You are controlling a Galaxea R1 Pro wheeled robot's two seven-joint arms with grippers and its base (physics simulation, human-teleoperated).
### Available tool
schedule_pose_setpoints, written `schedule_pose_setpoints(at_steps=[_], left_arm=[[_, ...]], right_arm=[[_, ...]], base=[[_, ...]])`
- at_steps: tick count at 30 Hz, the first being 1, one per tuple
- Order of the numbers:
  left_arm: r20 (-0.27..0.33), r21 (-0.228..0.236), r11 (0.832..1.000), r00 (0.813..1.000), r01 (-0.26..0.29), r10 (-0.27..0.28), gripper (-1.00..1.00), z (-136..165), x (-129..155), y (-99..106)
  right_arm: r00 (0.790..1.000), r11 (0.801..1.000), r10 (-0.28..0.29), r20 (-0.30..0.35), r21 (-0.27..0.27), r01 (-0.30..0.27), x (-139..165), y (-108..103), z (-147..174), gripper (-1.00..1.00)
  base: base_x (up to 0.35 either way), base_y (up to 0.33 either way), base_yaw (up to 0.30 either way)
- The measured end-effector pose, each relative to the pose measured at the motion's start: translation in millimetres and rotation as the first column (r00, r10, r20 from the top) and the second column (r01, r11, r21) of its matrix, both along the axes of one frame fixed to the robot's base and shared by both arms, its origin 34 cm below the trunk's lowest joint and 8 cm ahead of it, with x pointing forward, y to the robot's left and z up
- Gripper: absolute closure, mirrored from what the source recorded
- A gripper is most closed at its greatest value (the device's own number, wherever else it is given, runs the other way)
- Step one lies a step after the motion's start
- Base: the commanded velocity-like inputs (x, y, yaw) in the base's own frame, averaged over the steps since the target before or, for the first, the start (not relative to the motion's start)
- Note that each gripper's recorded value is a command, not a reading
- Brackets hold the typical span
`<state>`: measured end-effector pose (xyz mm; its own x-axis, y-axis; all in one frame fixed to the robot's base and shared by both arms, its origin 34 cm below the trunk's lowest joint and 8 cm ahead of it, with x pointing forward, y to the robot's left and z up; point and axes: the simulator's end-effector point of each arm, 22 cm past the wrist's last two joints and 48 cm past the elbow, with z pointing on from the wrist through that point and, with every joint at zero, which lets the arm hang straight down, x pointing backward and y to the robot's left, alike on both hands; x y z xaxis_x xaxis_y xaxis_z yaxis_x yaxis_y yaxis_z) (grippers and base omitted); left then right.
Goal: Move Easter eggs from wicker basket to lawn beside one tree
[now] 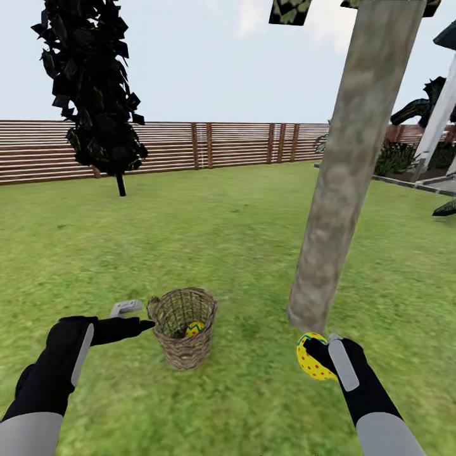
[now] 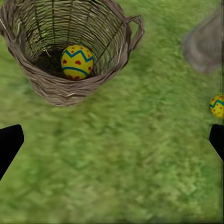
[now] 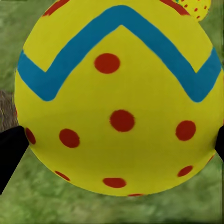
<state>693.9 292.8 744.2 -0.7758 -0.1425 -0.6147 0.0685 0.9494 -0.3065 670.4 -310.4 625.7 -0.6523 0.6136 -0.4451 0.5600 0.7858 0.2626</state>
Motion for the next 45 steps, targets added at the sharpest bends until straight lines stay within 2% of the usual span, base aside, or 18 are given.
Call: schedule_pose_setpoints(at_steps=[2, 6, 8, 11, 13, 20, 24, 33, 41, 45], left_arm=[[-0.002, 0.000, 1.000, 1.000, 0.011, -0.011, -1.00, -1, 0, -6], [-0.013, 0.023, 0.996, 0.997, 0.081, -0.081, -1.00, -6, -3, -32], [-0.019, 0.031, 0.995, 0.995, 0.096, -0.095, -1.00, -8, -5, -38], [-0.025, 0.008, 0.994, 0.993, 0.111, -0.111, -1.00, -12, -6, -59], [-0.028, -0.006, 0.993, 0.992, 0.119, -0.119, -1.00, -15, -7, -70], [-0.039, -0.017, 0.991, 0.991, 0.131, -0.131, -1.00, -20, -9, -80], [-0.052, 0.012, 0.981, 0.980, 0.194, -0.193, -1.00, -25, -15, -100], [-0.026, 0.025, 0.978, 0.978, 0.206, -0.206, -1.00, -24, -10, -103], [-0.027, 0.024, 0.978, 0.978, 0.206, -0.205, -1.00, -25, -10, -102], [-0.027, 0.024, 0.978, 0.978, 0.206, -0.205, -1.00, -25, -10, -102]], right_arm=[[1.000, 1.000, 0.000, -0.003, 0.001, 0.000, -1, 0, -1, 1.00], [1.000, 1.000, 0.001, -0.004, 0.001, -0.001, -1, 0, -1, 1.00], [1.000, 1.000, 0.000, -0.004, 0.000, 0.000, -1, 0, -1, 1.00], [1.000, 1.000, -0.007, -0.019, -0.002, 0.007, -5, -4, -8, 1.00], [0.999, 0.999, -0.031, -0.019, -0.013, 0.031, -7, -12, -13, 1.00], [0.999, 0.998, -0.051, -0.016, -0.023, 0.051, -7, -18, -17, 1.00], [0.999, 0.998, -0.051, -0.017, -0.026, 0.051, -7, -18, -17, 1.00], [0.999, 0.998, -0.048, -0.024, -0.038, 0.047, -8, -19, -20, 1.00], [0.999, 0.998, -0.040, -0.026, -0.038, 0.039, -7, -15, -20, 1.00], [0.999, 0.999, -0.039, -0.026, -0.039, 0.038, -7, -15, -20, 1.00]], base=[[0.000, -0.001, -0.280], [0.000, 0.000, -0.279], [0.000, 0.000, -0.277], [0.000, 0.000, -0.277], [0.000, 0.000, -0.277], [0.000, 0.000, -0.277], [0.083, -0.025, -0.276], [0.247, -0.192, -0.235], [0.020, -0.335, -0.002], [0.016, -0.338, 0.222]])
